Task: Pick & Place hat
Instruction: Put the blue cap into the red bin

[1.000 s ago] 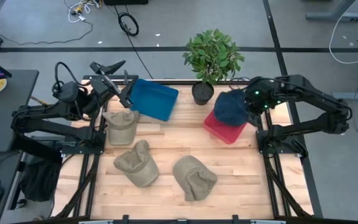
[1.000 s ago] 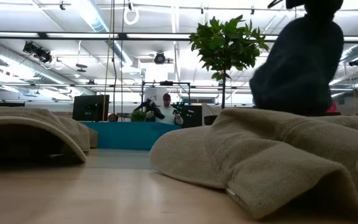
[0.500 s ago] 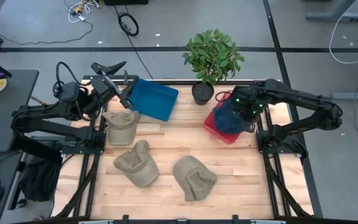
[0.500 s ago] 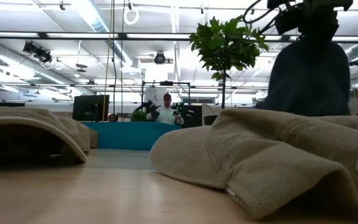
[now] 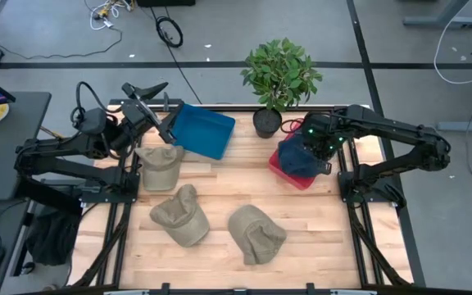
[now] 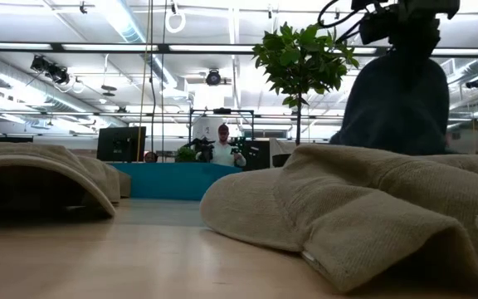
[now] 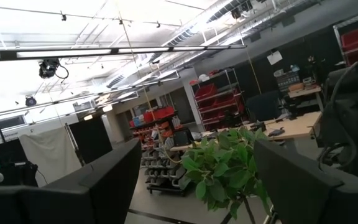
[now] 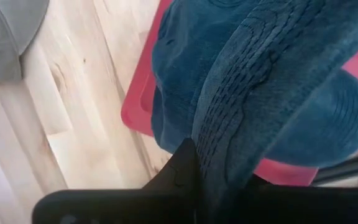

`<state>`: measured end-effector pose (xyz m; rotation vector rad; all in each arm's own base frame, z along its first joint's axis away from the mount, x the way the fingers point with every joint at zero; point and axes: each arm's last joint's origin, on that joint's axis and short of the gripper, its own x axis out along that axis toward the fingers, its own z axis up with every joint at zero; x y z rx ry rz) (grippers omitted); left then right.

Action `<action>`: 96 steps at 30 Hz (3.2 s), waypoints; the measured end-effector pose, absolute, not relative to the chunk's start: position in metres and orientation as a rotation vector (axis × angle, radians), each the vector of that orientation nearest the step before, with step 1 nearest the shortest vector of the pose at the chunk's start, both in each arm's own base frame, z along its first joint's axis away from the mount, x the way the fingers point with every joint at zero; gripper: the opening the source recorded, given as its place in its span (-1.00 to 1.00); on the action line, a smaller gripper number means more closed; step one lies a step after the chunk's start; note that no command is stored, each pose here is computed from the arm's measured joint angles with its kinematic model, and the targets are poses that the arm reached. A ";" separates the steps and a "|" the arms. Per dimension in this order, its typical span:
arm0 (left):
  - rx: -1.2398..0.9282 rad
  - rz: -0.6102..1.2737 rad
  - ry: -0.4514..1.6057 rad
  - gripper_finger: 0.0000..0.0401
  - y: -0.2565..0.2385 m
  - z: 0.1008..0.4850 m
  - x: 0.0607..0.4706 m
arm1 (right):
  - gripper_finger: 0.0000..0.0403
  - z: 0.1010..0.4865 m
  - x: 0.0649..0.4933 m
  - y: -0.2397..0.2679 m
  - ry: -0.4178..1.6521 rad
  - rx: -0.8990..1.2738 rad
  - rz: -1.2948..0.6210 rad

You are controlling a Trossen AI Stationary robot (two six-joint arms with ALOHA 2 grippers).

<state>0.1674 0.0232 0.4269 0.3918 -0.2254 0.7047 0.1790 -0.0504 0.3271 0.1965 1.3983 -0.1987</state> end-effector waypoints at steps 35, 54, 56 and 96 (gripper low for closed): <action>0.391 0.704 -0.227 0.57 0.023 0.427 0.167 | -0.96 0.308 0.187 -0.079 1.541 0.381 -0.308; 0.367 0.700 -0.236 0.57 0.023 0.427 0.167 | -0.96 0.309 0.202 -0.085 1.379 0.283 -0.236; 0.367 0.700 -0.236 0.57 0.023 0.427 0.167 | -0.96 0.309 0.201 -0.085 1.386 0.284 -0.229; 0.367 0.700 -0.235 0.57 0.023 0.427 0.167 | -0.96 0.270 0.186 -0.112 1.334 0.472 -0.086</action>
